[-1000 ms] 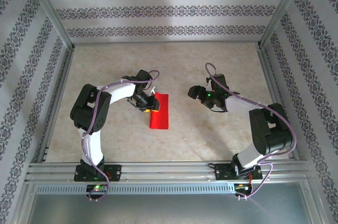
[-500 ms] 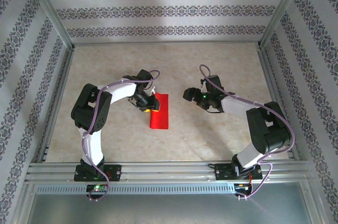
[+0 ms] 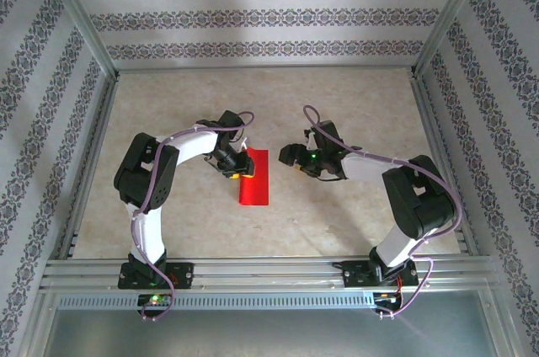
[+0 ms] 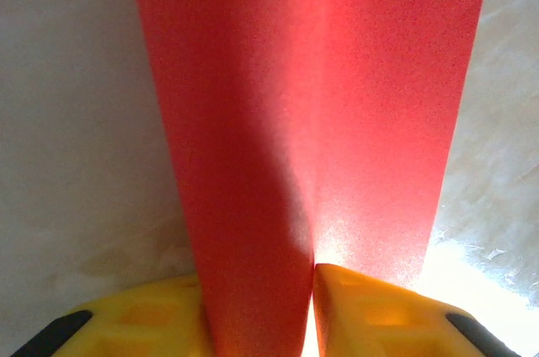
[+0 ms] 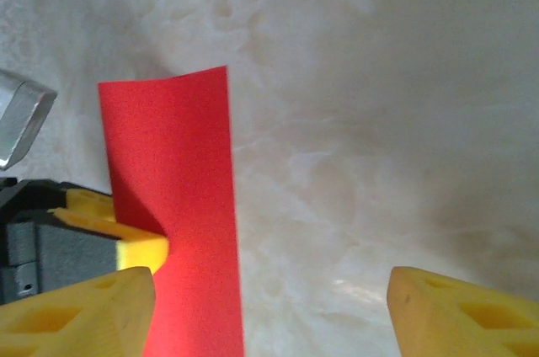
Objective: Fold a paper plane with a square sheet of paper (pick it up from the middle)
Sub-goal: Hold the square sheet of paper at the center of the table.
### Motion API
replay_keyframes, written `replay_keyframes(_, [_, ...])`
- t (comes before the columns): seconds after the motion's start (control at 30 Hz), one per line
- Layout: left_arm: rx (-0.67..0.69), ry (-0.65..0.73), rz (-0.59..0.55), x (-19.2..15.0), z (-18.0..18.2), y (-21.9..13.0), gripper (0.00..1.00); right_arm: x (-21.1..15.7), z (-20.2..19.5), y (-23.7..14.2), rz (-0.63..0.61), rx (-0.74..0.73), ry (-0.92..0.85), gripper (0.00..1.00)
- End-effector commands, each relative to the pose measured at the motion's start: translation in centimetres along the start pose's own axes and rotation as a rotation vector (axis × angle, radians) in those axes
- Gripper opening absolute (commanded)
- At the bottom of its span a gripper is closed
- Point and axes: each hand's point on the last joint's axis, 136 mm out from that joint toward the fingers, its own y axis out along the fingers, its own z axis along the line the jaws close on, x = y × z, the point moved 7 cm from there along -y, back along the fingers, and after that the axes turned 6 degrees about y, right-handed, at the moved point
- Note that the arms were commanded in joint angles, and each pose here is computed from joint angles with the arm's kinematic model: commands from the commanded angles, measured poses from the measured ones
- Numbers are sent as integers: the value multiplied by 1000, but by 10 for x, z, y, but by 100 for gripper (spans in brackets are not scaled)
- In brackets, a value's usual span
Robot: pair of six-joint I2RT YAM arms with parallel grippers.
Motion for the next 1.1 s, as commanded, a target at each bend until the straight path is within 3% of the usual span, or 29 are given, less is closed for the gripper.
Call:
replay_keyframes(0.0, [258, -96, 192, -38, 49, 39, 35, -5, 20, 8, 46, 56, -28, 69])
replay_keyframes(0.6, [267, -101, 204, -40, 51, 40, 35, -34, 44, 65, 245, 55, -25, 21])
replay_keyframes(1.07, [268, -88, 212, -42, 52, 41, 35, -39, 16, 75, 268, -59, 11, 17])
